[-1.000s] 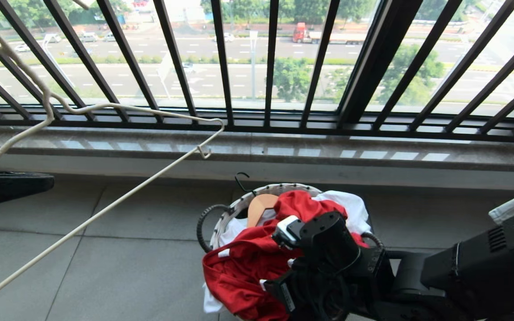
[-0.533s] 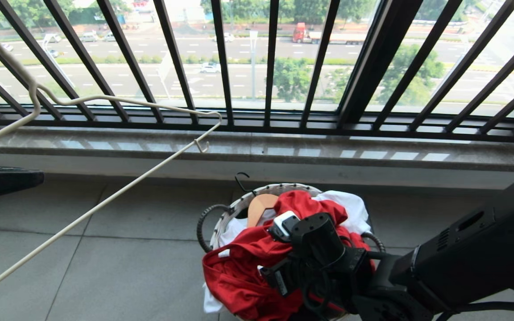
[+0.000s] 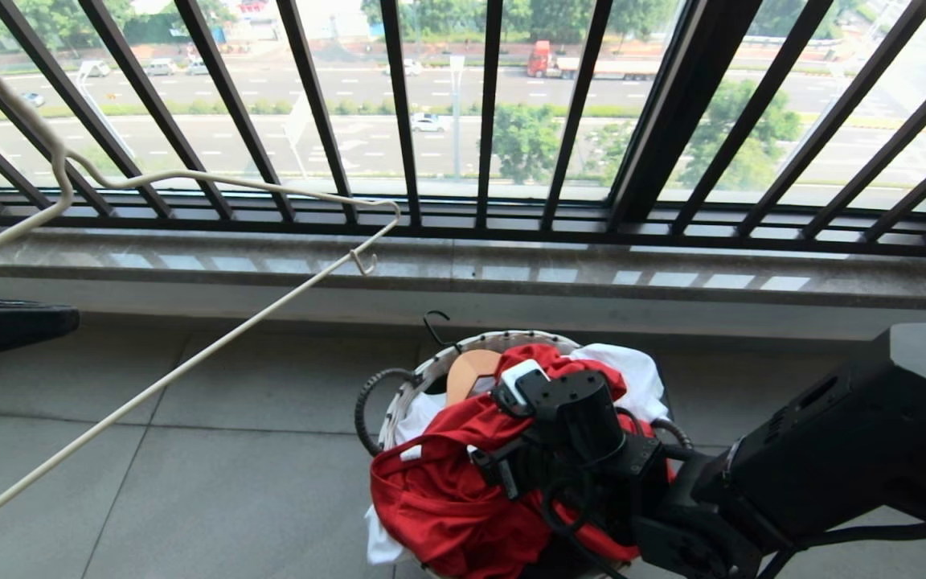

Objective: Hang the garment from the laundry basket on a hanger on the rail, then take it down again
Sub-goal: Pick up clothes from the basket

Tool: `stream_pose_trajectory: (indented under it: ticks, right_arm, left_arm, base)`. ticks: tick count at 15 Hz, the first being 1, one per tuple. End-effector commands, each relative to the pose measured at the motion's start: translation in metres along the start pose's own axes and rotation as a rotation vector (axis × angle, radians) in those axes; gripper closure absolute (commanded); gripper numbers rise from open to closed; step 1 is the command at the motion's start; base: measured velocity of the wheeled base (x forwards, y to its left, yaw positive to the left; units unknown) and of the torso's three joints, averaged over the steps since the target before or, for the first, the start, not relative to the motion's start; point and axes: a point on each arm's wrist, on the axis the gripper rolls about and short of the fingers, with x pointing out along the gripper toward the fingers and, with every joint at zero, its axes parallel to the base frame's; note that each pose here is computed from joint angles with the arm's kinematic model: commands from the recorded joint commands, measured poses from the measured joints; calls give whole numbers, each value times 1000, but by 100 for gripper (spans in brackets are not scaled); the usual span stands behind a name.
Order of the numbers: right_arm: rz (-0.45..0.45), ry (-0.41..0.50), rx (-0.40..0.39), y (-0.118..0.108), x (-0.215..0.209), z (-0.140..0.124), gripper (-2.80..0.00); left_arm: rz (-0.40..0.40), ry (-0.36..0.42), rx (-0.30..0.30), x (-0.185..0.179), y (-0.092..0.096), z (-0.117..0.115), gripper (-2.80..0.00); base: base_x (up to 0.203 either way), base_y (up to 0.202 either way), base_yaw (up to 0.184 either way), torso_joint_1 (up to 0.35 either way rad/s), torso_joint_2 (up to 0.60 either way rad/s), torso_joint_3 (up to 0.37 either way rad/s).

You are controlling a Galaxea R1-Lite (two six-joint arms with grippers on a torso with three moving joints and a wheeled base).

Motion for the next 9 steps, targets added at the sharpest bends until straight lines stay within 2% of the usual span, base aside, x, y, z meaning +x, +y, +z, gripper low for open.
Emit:
stream_pose_trajectory:
  ticks: [1, 3, 4, 6, 9]
  right_arm:
    - [-3, -5, -56, -3, -10, -2, -280]
    - [-5, -59, -91, -3, -7, -4, -280]
    - [-9, -85, -113, -2, -4, -7, 0]
    - [-21, -138, -144, 0, 1, -11, 0]
    - [-44, -167, -177, 0, 3, -14, 0]
  left_arm:
    - [0, 5, -1, 1, 0, 0, 0]
    - [0, 4, -1, 0, 0, 0, 0]
    - [0, 4, -1, 0, 0, 0, 0]
    - [0, 4, -1, 0, 0, 0, 0]
    - [0, 4, -1, 0, 0, 0, 0]
  base:
    - [0, 0, 0, 0, 0, 0]
    - [0, 0, 0, 0, 0, 0]
    - [0, 0, 0, 0, 0, 0]
    - [0, 0, 0, 0, 0, 0]
    - [0, 0, 0, 0, 0, 0]
